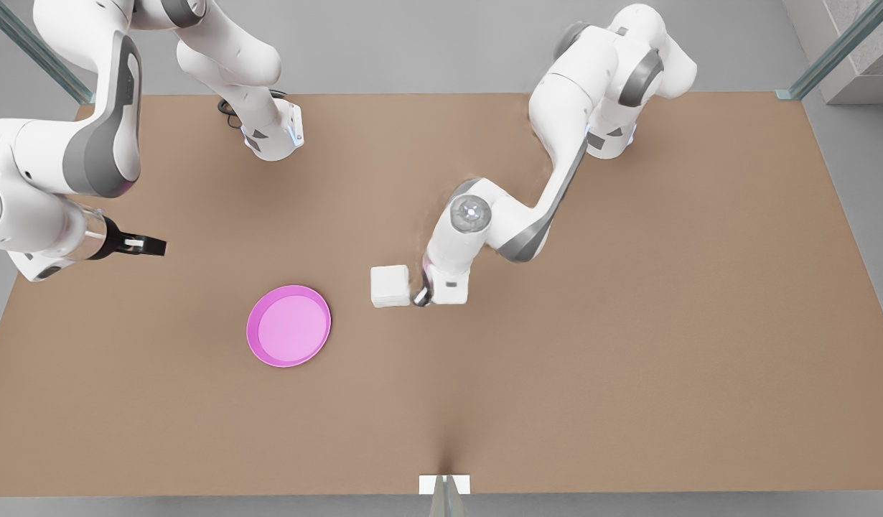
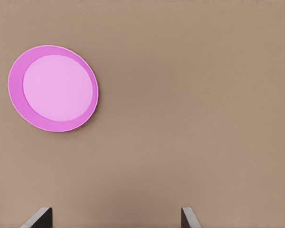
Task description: Pack egg into the box and close the box lid
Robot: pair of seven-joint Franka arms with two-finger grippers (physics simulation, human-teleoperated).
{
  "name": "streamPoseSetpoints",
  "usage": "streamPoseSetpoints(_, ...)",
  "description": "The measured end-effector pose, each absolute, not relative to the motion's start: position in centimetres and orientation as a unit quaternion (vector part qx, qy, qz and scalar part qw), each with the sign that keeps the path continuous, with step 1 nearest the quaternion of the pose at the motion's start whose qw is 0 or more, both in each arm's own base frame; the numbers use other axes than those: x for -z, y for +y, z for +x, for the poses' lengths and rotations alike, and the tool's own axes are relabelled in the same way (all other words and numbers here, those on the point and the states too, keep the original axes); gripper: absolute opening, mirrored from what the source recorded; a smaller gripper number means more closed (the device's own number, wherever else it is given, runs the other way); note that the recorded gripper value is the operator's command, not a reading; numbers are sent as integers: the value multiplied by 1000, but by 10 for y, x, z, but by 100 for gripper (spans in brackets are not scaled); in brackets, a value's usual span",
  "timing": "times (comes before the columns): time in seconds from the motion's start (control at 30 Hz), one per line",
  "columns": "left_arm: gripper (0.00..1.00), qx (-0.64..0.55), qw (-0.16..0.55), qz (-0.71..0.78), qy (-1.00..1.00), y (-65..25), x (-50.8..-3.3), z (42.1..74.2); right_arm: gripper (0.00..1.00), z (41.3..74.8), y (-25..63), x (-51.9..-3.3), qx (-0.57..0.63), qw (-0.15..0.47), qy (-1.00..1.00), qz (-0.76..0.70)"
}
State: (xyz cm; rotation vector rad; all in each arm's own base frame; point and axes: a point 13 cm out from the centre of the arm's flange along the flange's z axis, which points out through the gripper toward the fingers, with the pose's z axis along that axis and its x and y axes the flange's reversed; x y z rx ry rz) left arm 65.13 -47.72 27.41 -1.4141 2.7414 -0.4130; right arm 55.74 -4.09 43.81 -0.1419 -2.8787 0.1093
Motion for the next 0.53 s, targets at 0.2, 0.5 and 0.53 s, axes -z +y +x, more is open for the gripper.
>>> streamPoseSetpoints(0.2,100,36,29,-472,880,-86,-497,652,100,558,-43,-439,-36,126,-990,-46)
streamPoseSetpoints(0.5,100,-28,-47,-219,974,-39,-507,551,100,564,-40,-444,-34,118,-992,-39)
streamPoseSetpoints(0.53,100,-30,-51,-196,979,-39,-505,549,100,564,-40,-444,-34,117,-992,-39)
